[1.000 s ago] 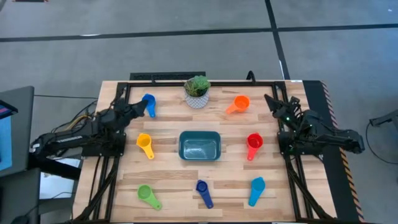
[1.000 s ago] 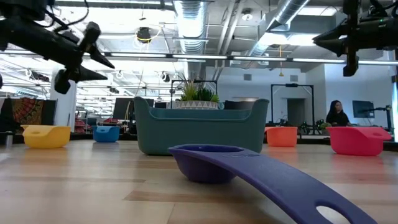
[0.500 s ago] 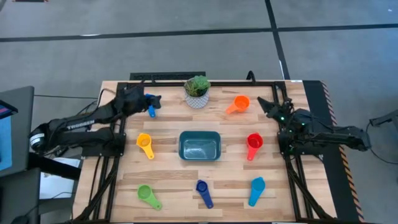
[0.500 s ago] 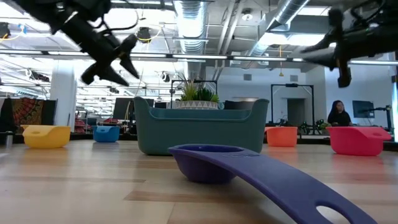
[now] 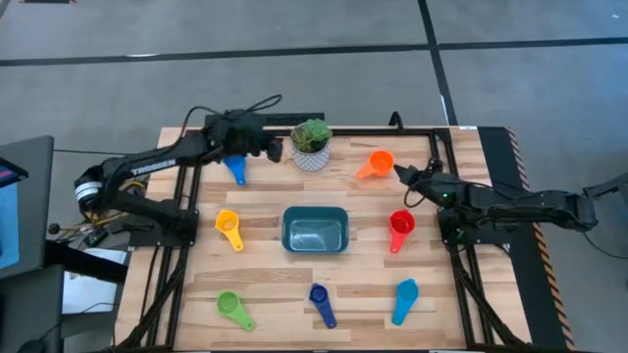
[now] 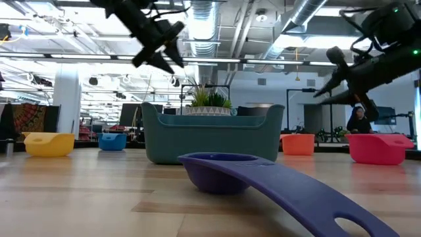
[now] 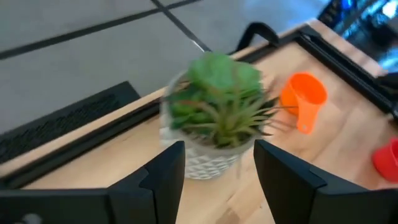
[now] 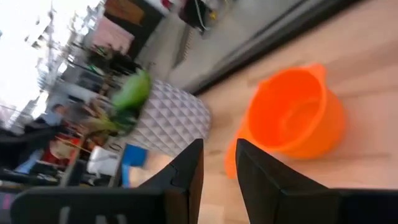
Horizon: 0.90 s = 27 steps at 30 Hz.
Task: Nest measuring cups in basket
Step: Stack the red measuring cup on top of the orange measuring cup
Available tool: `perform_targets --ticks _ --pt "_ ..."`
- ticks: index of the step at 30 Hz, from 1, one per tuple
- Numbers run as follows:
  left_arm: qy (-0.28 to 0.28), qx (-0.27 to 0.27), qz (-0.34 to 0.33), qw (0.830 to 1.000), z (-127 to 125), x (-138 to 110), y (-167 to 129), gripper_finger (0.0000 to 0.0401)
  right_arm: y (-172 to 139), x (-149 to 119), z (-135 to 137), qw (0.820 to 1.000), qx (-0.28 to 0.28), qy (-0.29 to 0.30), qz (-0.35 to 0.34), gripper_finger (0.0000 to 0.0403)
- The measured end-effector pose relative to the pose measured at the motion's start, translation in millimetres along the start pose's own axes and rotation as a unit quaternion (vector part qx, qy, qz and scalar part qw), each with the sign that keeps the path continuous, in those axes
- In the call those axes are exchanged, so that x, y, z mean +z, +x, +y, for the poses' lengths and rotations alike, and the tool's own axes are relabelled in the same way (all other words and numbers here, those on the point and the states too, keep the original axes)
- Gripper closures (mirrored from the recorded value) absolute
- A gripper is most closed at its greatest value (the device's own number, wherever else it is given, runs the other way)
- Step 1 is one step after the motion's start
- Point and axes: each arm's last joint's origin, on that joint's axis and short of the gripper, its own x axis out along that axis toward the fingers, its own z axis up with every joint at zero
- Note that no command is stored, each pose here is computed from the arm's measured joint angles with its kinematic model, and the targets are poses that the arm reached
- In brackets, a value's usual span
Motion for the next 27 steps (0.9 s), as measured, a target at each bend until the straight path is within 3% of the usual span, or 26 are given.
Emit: perform_targets --ticks 5,8,12,19,27 --pt "0.033 -0.041 0.007 0.999 -34 13 18 0.022 0 -4 -5 0.999 -0.02 -0.012 0.047 0.0289" --pt "0.065 -0.061 0.014 0.996 -55 16 28 0.022 -4 -1 -1 0.995 -0.059 -0.034 0.075 0.0297" --pt "0.092 -0.086 0.023 0.992 -83 13 38 0.022 -14 9 9 0.981 -0.131 -0.087 0.111 0.0306" --pt "0.109 -0.131 0.025 0.985 -129 -1 56 0.0221 -31 31 43 0.955 -0.204 -0.157 0.147 0.0312" --pt "0.125 -0.167 0.045 0.977 -167 -28 74 0.0221 -34 28 59 0.924 -0.257 -0.121 0.255 0.0312"
